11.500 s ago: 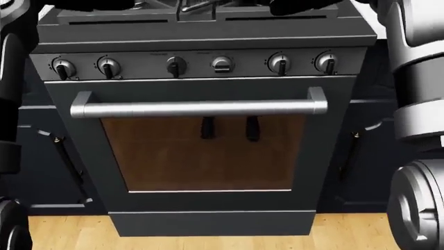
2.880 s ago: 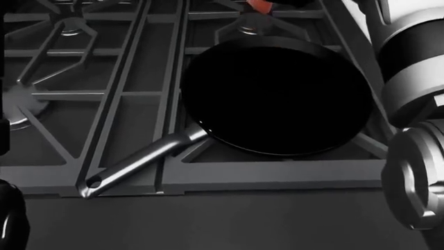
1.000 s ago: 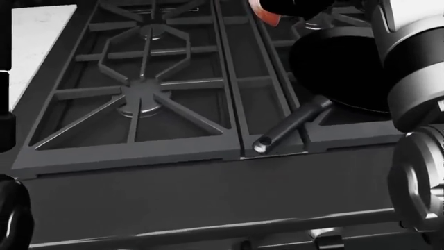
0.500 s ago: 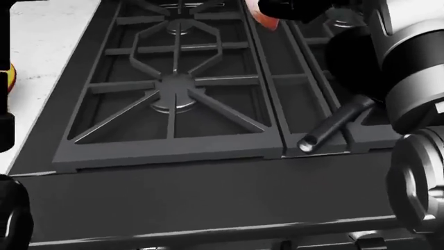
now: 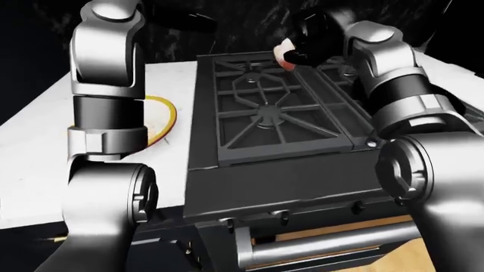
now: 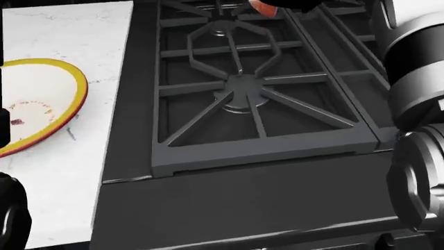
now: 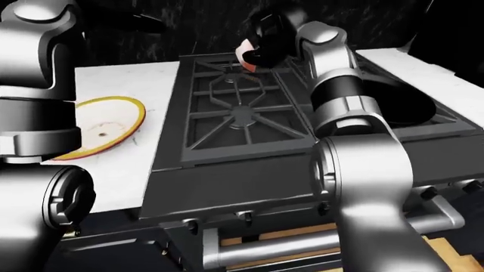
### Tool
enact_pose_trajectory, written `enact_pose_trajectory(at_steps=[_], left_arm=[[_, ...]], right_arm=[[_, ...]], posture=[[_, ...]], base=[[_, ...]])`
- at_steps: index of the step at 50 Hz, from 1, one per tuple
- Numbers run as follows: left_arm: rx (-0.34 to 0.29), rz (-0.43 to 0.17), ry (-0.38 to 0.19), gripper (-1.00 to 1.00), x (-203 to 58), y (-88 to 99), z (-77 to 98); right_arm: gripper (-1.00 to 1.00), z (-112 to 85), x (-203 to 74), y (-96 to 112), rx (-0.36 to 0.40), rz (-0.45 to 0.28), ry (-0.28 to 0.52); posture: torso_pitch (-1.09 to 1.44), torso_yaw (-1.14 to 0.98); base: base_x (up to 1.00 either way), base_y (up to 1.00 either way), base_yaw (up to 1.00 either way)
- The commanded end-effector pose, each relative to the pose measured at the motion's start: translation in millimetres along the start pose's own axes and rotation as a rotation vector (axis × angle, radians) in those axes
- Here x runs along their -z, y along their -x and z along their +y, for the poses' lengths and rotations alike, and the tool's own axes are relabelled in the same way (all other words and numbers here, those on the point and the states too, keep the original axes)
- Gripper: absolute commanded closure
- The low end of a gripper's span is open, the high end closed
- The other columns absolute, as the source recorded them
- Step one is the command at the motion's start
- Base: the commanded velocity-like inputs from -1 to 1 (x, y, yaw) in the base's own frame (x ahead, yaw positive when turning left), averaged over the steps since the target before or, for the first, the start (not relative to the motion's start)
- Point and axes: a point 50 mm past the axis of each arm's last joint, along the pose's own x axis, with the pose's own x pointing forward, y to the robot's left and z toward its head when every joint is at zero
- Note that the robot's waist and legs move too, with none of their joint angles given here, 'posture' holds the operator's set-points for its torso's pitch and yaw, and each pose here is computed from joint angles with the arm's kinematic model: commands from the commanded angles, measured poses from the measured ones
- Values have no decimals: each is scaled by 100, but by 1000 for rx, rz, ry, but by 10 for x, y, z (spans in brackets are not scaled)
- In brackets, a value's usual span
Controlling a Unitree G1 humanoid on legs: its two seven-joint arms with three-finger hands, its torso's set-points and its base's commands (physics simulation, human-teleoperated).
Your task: Pick the scallop from the pan and place it in the bowl.
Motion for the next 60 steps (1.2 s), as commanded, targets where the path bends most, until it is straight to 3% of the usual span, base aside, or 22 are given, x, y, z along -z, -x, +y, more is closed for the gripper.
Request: enact_pose_trajectory(at_steps=[1,60], left_arm=[[-24,-76,0,-100,-191,33,74],[-24,-89,-6,-100,-271,52,90]], right_arm=[[100,-48,-219,31,20,-73,21],[100,-111,-402,82,18,-89,55]], posture=[[0,0],[0,0]], base=[[0,59,0],[0,34,0]])
